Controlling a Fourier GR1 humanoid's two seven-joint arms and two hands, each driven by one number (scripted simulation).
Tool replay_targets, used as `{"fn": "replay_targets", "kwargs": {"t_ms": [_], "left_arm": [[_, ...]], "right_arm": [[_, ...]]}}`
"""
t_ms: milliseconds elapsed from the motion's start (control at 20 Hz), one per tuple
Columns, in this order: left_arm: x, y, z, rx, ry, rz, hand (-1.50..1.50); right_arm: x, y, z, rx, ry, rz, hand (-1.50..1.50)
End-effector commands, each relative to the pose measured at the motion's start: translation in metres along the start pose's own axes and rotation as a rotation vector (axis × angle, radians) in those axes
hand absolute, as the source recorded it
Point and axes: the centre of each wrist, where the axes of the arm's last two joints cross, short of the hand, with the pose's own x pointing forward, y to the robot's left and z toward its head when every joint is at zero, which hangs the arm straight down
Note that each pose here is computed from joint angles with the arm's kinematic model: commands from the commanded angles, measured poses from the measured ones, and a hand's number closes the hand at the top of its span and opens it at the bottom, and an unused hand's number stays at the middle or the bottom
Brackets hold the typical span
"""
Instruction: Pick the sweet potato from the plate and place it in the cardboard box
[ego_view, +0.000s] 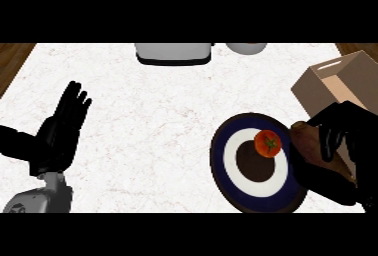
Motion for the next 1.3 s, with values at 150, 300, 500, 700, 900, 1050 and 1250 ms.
{"fn": "replay_targets", "kwargs": {"t_ms": [150,300,500,700,900,1050,1250], "left_arm": [[-0.008,-0.006,0.011,0.001,0.005,-0.005,0.00],[-0.010,0.016,0.000,0.010,-0.007,0.001,0.00],[-0.010,0.009,0.002,-0.021,-0.002,-0.008,0.00],[-0.005,0.007,-0.003,-0.001,0.000,0.011,0.00],[-0.008,-0.008,-0.010,-0.016,-0.011,0.012,0.00],[-0.016,-0.005,0.002,-0.014,0.017,0.001,0.00],[-0.001,-0.001,-0.009,-0.010,-0.004,0.012,0.00]], "right_arm": [[-0.064,-0.018,-0.059,-0.105,0.079,0.080,1.50],[-0.099,-0.010,-0.075,-0.104,0.088,0.154,1.50],[-0.132,0.004,-0.089,-0.073,0.091,0.240,1.50],[-0.167,0.013,-0.117,-0.030,0.104,0.264,1.50],[-0.189,0.022,-0.124,0.149,0.159,0.455,1.50],[-0.204,0.033,-0.128,0.349,0.281,0.541,-1.50],[-0.242,0.042,-0.123,0.351,0.267,0.371,-1.50]]}}
